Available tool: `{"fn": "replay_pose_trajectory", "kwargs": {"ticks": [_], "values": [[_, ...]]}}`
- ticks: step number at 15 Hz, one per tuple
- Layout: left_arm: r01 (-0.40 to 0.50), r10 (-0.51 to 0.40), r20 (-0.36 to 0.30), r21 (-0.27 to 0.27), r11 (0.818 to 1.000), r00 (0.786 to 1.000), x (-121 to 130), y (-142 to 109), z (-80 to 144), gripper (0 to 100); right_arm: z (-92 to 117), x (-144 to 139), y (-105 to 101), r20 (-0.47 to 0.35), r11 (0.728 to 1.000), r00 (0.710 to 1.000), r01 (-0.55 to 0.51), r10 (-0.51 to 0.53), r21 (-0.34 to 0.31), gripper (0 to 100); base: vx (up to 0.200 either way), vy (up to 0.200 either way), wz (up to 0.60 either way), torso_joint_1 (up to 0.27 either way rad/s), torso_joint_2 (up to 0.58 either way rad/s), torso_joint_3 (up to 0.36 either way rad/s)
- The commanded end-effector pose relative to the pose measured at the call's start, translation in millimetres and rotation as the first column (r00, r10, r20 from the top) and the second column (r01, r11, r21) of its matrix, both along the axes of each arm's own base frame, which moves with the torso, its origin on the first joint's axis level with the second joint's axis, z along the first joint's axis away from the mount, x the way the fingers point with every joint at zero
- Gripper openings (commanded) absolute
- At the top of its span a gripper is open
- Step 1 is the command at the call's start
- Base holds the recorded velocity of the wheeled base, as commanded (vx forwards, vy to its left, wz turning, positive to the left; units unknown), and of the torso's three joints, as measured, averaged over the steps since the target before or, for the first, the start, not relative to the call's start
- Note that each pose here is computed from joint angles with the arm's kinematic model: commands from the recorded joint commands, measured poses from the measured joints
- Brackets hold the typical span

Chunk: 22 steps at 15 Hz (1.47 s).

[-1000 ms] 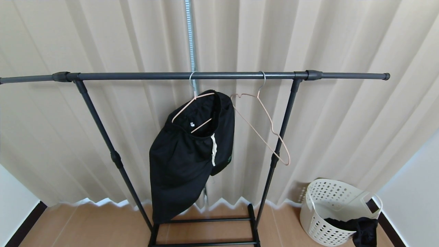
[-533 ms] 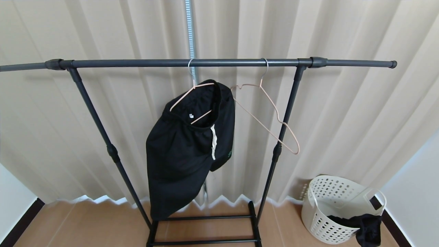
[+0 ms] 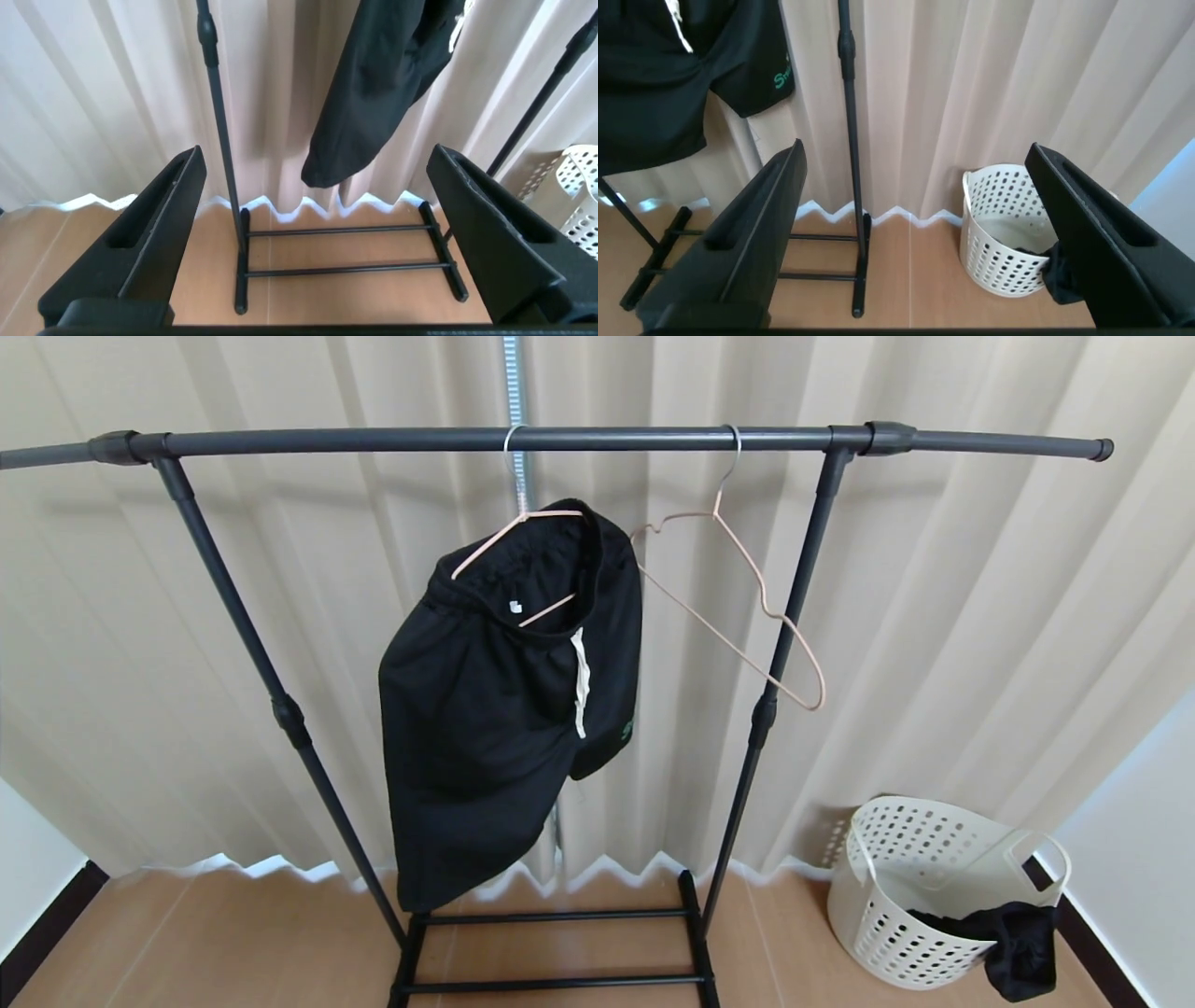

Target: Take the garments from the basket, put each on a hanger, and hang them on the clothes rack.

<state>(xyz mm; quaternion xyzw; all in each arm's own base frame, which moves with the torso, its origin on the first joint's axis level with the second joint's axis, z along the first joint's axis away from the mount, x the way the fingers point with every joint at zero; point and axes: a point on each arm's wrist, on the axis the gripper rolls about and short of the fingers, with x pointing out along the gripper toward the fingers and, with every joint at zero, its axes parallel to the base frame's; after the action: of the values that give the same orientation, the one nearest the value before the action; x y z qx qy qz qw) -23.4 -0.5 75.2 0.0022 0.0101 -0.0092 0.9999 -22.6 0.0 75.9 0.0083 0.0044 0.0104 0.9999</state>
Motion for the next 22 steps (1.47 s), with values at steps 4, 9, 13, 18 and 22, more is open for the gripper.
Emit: {"fn": "replay_pose_trajectory", "kwargs": {"ticks": [4, 9, 13, 18, 22], "values": [[0.0, 0.0, -0.001, 0.0, 1.0, 1.0, 0.1, 0.0, 0.1, 100, 0.0, 0.2, 0.0, -0.002, 1.0, 1.0, -0.001, 0.001, 0.0, 100, 0.0, 0.0, 0.0, -0.207, 0.53, 0.327], [0.0, 0.0, -0.001, -0.002, 1.0, 1.0, 0.1, 0.0, 0.1, 100, 0.0, 0.2, 0.0, -0.002, 1.0, 1.0, -0.001, 0.001, -0.001, 100, 0.0, 0.0, 0.0, -0.177, 0.51, 0.324], [0.0, 0.0, -0.001, 0.0, 1.0, 1.0, 0.1, 0.0, 0.1, 100, 0.0, 0.2, 0.0, -0.002, 1.0, 1.0, -0.001, 0.001, -0.001, 100, 0.0, 0.0, 0.0, -0.147, 0.49, 0.337], [0.0, 0.0, -0.001, 0.0, 1.0, 1.0, 0.1, 0.0, 0.1, 100, 0.0, 0.2, 0.0, -0.002, 1.0, 1.0, -0.001, 0.001, -0.001, 100, 0.0, 0.0, 0.0, -0.105, 0.46, 0.353], [0.0, 0.0, -0.001, 0.0, 1.0, 1.0, 0.1, 0.0, 0.1, 100, 0.0, 0.2, 0.0, -0.002, 1.0, 1.0, -0.001, 0.001, -0.001, 100, 0.0, 0.0, 0.0, -0.044, 0.35, 0.305]]}}
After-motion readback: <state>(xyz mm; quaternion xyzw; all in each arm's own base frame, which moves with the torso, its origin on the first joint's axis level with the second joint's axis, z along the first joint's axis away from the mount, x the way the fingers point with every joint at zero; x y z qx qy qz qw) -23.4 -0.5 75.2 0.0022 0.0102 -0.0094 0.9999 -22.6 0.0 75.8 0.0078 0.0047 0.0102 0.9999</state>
